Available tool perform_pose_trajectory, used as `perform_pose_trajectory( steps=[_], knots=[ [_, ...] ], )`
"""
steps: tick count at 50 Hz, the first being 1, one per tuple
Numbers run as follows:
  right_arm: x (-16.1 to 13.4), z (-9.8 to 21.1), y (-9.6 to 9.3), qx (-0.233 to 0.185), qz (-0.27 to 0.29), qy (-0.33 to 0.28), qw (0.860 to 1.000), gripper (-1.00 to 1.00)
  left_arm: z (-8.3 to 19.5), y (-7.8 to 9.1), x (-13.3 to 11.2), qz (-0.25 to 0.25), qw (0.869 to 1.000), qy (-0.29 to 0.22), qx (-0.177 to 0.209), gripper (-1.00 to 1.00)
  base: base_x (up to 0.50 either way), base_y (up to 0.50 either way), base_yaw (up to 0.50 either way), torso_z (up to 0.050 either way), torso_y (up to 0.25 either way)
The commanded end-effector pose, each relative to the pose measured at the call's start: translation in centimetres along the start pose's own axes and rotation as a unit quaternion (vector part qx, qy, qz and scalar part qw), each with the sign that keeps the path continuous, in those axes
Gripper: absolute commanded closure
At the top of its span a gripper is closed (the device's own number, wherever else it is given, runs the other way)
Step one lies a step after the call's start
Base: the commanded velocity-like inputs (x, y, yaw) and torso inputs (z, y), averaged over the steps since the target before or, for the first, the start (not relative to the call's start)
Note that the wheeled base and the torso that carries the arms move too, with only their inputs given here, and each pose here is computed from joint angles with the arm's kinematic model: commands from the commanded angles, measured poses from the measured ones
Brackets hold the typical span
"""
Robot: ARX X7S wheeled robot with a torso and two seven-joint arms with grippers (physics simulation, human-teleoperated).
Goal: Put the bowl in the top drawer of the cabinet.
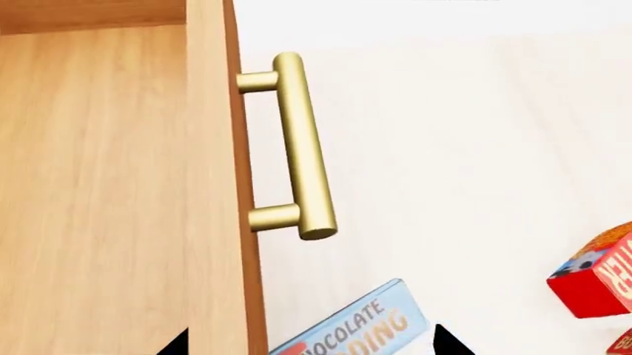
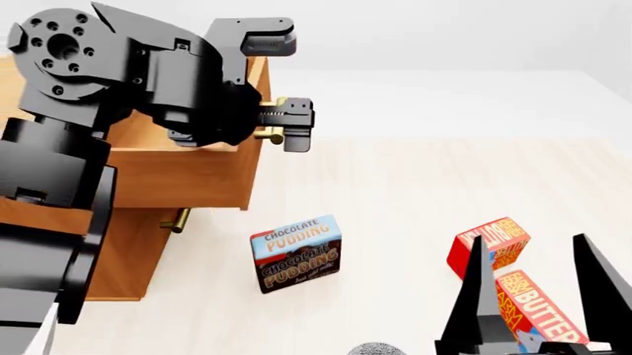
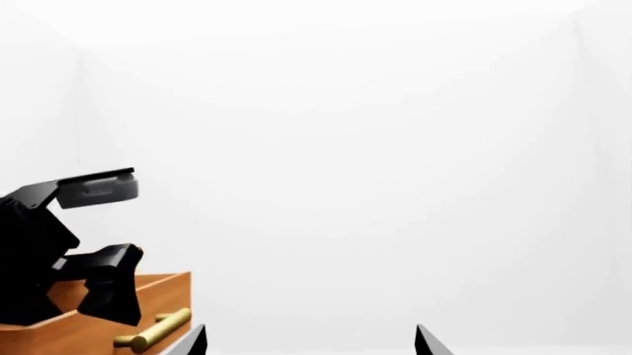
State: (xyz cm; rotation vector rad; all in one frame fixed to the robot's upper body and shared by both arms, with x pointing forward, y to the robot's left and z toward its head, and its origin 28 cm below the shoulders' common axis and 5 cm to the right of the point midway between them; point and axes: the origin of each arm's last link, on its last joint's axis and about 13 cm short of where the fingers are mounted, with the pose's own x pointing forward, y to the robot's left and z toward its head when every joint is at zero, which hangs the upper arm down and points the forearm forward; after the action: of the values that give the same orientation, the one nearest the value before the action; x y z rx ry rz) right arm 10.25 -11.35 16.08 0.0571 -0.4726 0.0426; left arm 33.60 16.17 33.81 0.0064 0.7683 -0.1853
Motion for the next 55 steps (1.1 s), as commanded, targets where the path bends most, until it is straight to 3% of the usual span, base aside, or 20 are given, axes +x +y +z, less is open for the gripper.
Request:
perform_pose_trajectory(
  steps=[1, 21, 34, 39, 41, 46, 55],
  knots=[
    [-0.1, 0.0, -0.1, 0.002, -0.001, -0.001, 1.0, -1.0, 0.2, -1.4, -0.9, -0.035, 0.999, -0.012, 0.004, -1.0, 0.0, 0.0, 0.0, 0.0, 0.0],
    [-0.2, 0.1, -0.2, -0.001, -0.004, -0.001, 1.0, -1.0, 0.3, -2.9, -2.2, -0.077, 0.997, -0.023, -0.009, -1.0, 0.0, 0.0, 0.0, 0.0, 0.0],
    [-0.2, 0.0, -0.2, -0.001, -0.005, -0.001, 1.0, -1.0, 0.3, -2.9, -2.1, -0.091, 0.995, -0.021, -0.02, -1.0, 0.0, 0.0, 0.0, 0.0, 0.001],
    [-0.2, 0.0, -0.2, -0.001, -0.004, -0.001, 1.0, -1.0, 0.1, -2.8, -2.1, -0.056, 0.997, -0.05, 0.007, -1.0, 0.0, 0.0, 0.0, 0.0, 0.002],
    [-0.2, 0.0, -0.2, 0.0, -0.004, -0.002, 1.0, -1.0, 0.0, -2.6, -2.2, -0.019, 0.995, -0.095, 0.03, -1.0, 0.0, 0.0, 0.0, 0.0, 0.0],
    [-0.2, 0.1, -0.3, 0.0, -0.004, -0.003, 1.0, -1.0, -0.2, -2.1, -3.0, 0.02, 0.973, -0.221, 0.055, -1.0, 0.0, 0.0, 0.0, 0.0, 0.0],
    [-0.1, 0.2, -0.3, -0.001, -0.005, -0.004, 1.0, -1.0, -2.6, -1.8, -5.1, 0.063, 0.905, -0.406, 0.113, -1.0, 0.0, 0.0, 0.0, 0.0, 0.0]
  ],
)
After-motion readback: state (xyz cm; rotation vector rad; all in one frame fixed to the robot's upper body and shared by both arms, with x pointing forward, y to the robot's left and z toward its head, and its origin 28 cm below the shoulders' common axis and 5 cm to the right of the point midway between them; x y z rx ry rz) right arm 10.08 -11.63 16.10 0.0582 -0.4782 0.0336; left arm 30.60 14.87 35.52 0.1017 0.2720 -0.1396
